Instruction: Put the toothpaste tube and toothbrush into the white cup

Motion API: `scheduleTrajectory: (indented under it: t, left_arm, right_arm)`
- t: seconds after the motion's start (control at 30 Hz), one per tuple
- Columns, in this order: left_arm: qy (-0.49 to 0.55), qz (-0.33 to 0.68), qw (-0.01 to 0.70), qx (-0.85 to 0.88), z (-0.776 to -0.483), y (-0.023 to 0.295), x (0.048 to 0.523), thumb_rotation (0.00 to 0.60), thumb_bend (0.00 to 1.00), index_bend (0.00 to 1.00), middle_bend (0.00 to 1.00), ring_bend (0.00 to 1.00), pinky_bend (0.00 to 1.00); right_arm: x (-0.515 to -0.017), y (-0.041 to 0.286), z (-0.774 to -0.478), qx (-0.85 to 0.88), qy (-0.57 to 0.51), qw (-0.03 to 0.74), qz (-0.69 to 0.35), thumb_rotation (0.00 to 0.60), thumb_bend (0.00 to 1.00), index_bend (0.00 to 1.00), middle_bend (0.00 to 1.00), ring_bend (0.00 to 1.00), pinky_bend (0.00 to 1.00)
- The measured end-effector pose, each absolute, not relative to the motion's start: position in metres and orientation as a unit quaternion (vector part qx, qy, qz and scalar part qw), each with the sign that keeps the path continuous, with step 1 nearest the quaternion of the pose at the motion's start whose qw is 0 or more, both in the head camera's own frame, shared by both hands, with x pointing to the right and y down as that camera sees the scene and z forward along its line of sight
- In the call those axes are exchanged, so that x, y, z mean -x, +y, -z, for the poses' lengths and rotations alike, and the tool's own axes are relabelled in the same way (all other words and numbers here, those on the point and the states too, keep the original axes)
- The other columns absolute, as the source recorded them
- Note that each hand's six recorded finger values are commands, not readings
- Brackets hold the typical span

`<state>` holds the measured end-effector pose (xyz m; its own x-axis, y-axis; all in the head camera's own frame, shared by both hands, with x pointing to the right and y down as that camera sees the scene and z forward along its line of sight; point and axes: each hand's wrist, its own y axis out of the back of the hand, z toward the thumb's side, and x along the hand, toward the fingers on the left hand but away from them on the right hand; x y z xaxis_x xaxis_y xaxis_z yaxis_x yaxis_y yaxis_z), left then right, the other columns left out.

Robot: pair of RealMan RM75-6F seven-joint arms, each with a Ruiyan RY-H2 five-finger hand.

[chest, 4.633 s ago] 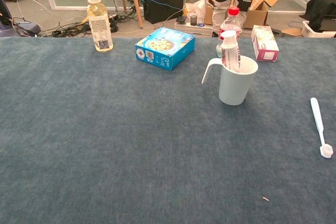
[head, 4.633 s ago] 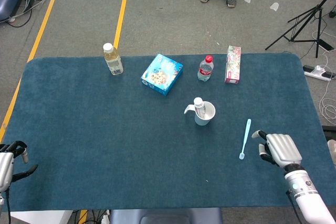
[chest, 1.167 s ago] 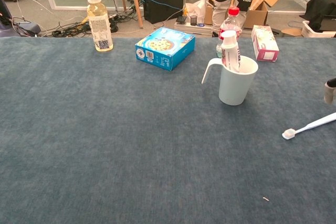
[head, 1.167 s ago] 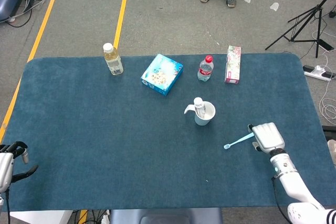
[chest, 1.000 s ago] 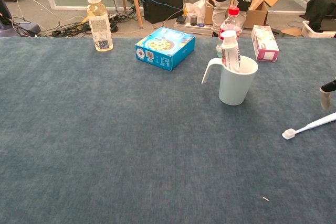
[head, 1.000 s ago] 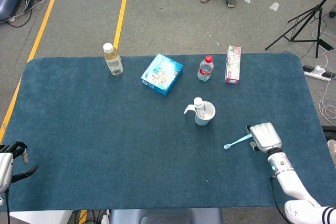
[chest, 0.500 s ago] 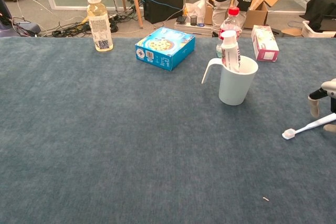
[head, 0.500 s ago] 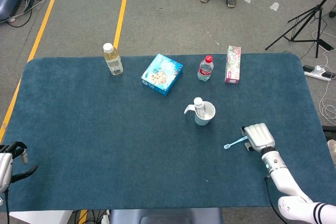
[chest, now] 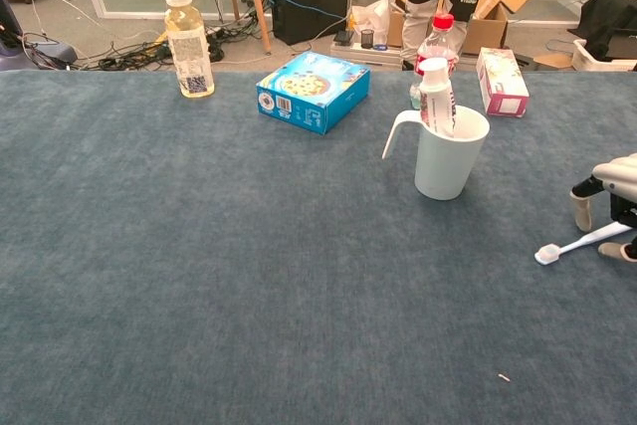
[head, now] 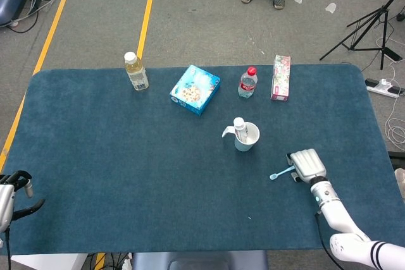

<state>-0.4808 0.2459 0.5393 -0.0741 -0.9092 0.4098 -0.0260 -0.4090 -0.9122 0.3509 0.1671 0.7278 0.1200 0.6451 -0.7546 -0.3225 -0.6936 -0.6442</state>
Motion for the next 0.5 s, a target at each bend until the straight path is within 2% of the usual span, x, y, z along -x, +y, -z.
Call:
scheduleTrajectory:
  t: [0.5]
  left_arm:
    - [0.408,0.609,0.362,0.576,-0.5379,0.2458,0.4808,0.6,0.0,0.68,0.41,0.46,0.35]
  right_arm:
    - [-0.3457,0.1673,-0.734,0.652,-0.121,0.371,-0.65,0.6,0.22,0.54,1.0,1.0,1.0]
